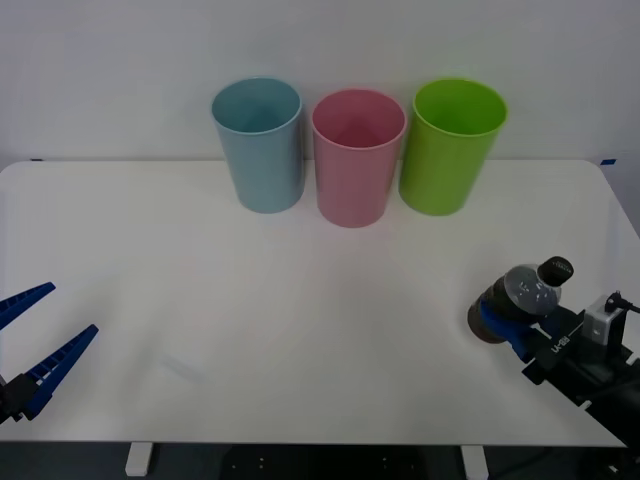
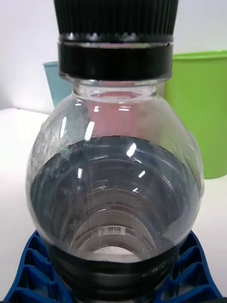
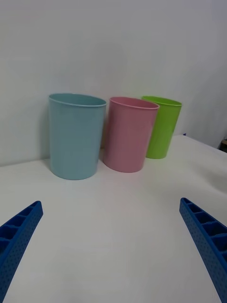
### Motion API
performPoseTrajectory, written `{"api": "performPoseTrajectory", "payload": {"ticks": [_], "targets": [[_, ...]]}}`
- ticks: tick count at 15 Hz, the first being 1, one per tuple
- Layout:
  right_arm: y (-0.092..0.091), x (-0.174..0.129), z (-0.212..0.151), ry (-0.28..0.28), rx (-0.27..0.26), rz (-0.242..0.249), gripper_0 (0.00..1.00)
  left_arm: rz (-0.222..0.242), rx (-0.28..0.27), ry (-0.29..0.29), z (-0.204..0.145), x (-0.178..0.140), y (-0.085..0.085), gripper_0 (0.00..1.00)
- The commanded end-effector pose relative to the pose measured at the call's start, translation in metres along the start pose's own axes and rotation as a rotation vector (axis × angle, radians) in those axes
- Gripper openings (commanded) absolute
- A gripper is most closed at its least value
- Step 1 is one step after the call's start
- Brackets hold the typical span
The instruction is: Grasp the object on the table and drop it into the matching bin: aluminum can to the light blue bin, PET bottle to the pink bin.
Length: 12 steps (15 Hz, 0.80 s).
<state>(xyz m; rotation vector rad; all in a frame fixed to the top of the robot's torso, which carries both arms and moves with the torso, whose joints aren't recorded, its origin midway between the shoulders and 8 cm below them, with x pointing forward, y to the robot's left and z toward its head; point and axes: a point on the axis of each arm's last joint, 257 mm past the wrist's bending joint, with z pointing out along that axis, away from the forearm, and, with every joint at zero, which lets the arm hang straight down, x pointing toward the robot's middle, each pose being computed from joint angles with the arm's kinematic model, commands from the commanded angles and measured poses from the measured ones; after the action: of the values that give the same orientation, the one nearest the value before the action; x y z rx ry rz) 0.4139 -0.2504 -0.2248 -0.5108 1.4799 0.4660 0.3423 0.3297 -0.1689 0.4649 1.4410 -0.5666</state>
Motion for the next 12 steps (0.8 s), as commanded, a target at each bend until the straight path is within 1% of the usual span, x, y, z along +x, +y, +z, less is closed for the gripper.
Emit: {"api": "performPoseTrajectory", "payload": {"ticks": [1, 4, 6, 10, 12], "targets": [[0.002, -0.029, -0.001, -0.030, -0.012, 0.037, 0.00, 0.000, 0.000, 0.000, 0.000, 0.000, 0.000, 1.00], [0.002, -0.053, -0.002, -0.055, -0.025, 0.064, 0.00, 0.000, 0.000, 0.000, 0.000, 0.000, 0.000, 1.00], [0.003, -0.072, -0.002, -0.071, -0.043, 0.077, 0.00, 0.000, 0.000, 0.000, 0.000, 0.000, 0.000, 1.00], [0.010, -0.117, 0.008, -0.121, -0.112, 0.133, 0.00, 0.000, 0.000, 0.000, 0.000, 0.000, 0.000, 1.00], [0.010, -0.135, 0.017, -0.140, -0.138, 0.139, 0.00, 0.000, 0.000, 0.000, 0.000, 0.000, 0.000, 1.00]]}}
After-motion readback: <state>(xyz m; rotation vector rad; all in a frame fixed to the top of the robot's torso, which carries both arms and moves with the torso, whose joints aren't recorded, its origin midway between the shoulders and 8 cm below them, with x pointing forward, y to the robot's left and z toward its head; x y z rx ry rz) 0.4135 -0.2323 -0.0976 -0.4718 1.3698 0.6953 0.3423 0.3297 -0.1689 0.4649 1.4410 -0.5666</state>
